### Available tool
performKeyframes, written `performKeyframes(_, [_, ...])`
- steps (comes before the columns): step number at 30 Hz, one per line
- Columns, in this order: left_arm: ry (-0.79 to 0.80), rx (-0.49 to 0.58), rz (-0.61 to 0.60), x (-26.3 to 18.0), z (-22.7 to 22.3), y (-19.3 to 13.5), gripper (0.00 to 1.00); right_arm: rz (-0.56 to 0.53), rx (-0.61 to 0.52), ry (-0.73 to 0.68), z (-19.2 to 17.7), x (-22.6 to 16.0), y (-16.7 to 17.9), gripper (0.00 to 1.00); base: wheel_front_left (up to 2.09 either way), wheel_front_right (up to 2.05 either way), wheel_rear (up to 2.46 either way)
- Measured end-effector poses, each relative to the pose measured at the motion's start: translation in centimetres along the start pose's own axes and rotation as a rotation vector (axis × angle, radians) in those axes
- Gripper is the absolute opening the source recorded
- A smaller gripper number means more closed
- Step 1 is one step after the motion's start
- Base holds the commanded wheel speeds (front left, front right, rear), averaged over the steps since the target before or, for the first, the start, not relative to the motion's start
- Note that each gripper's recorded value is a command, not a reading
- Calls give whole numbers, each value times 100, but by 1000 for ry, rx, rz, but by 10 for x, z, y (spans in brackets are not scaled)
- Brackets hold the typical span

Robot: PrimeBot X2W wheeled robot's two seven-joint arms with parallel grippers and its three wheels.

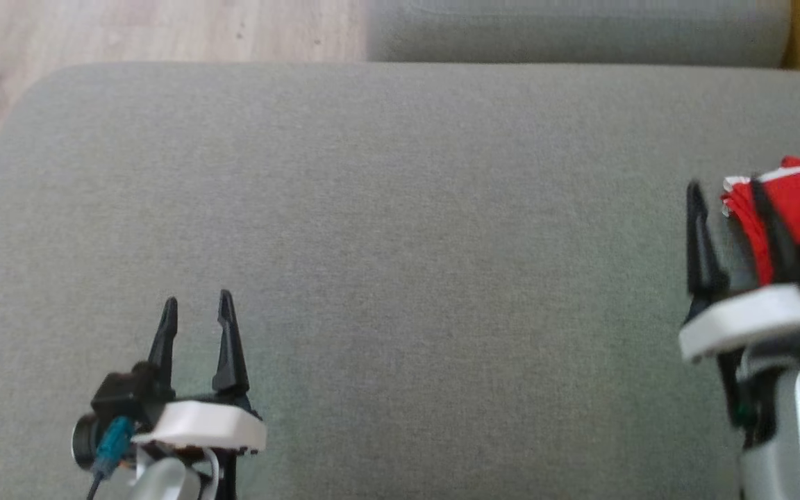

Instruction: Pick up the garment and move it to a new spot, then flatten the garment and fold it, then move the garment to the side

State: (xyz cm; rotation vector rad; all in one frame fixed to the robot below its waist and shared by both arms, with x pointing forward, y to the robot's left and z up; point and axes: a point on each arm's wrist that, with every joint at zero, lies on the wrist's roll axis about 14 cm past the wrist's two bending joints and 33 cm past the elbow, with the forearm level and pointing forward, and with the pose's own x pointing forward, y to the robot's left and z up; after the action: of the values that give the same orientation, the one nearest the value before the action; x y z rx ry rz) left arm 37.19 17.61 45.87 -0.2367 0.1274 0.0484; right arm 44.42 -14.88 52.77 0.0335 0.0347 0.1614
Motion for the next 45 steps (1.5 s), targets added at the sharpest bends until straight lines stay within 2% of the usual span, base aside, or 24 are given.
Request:
performKeyframes(11, [20, 8, 2, -25, -10, 0, 100, 1, 65, -22, -23, -48, 10, 100, 0, 0, 0])
performKeyframes(19, [66, -19, -8, -45, -27, -6, 100, 14, 105, 35, -51, -79, 19, 100, 0, 0, 0])
performKeyframes(42, [51, -10, -33, -46, -23, -14, 100, 17, 119, 70, -67, -86, 23, 100, 0, 0, 0])
performKeyframes(43, [52, -9, -32, -46, -24, -14, 0, 16, 119, 70, -67, -86, 23, 0, 0, 0, 0])
performKeyframes(45, [81, -10, -24, -49, -33, -11, 0, 12, 121, 103, -78, -89, 22, 0, 0, 0, 0])
